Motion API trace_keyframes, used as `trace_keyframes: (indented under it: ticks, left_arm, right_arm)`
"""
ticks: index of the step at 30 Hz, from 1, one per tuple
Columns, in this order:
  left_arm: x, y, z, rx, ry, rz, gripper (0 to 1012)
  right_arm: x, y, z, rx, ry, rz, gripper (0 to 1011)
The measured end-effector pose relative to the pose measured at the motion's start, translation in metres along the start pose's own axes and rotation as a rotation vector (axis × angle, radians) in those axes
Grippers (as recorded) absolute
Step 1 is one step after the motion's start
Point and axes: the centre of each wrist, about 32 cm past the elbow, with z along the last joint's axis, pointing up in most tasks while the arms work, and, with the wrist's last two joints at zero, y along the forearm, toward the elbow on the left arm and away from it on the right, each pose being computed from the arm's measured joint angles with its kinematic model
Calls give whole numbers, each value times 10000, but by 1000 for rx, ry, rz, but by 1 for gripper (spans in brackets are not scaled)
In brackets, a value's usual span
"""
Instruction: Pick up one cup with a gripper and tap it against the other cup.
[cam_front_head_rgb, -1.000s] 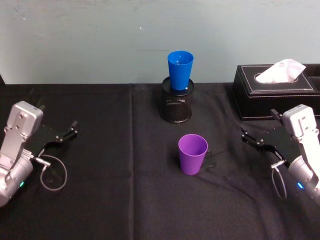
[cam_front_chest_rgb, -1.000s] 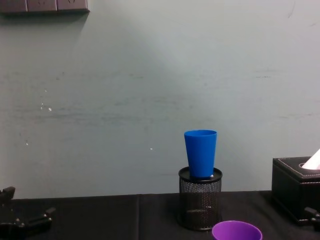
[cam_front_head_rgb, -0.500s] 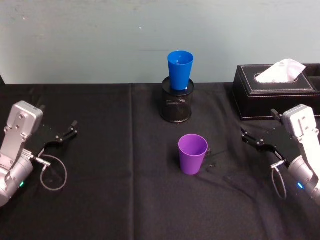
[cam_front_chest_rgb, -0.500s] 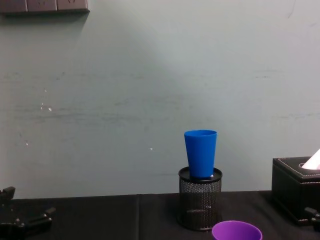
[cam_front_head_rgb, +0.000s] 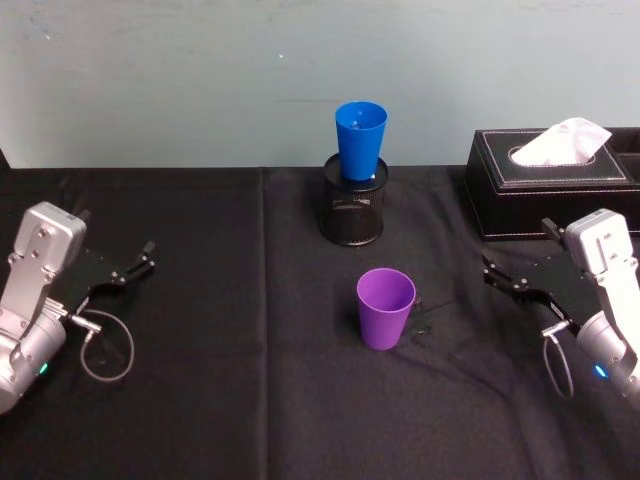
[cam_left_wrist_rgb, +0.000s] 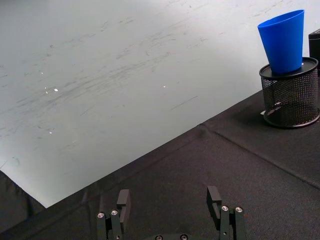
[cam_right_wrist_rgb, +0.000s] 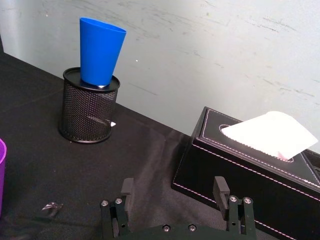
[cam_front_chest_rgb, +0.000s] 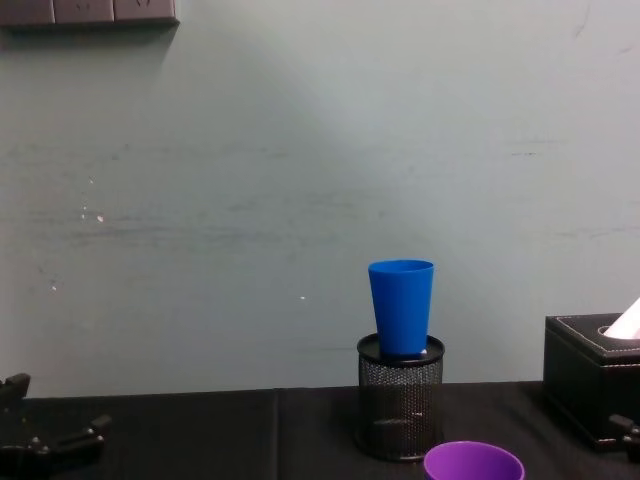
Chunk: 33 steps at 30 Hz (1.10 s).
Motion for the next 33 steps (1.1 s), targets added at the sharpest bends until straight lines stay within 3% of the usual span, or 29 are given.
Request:
trace_keyframes:
  ticks: [19,28,33]
  left_arm:
    - [0,0,0,0,0,0,1000]
    - [0,0,0,0,0,0,1000]
    - [0,0,0,0,0,0,1000]
  right_arm:
    - [-1,1,1,3,0,0,1000]
    - [13,-45,170,111,7,25,1000]
    - [-4,-176,289,167,55,92,1000]
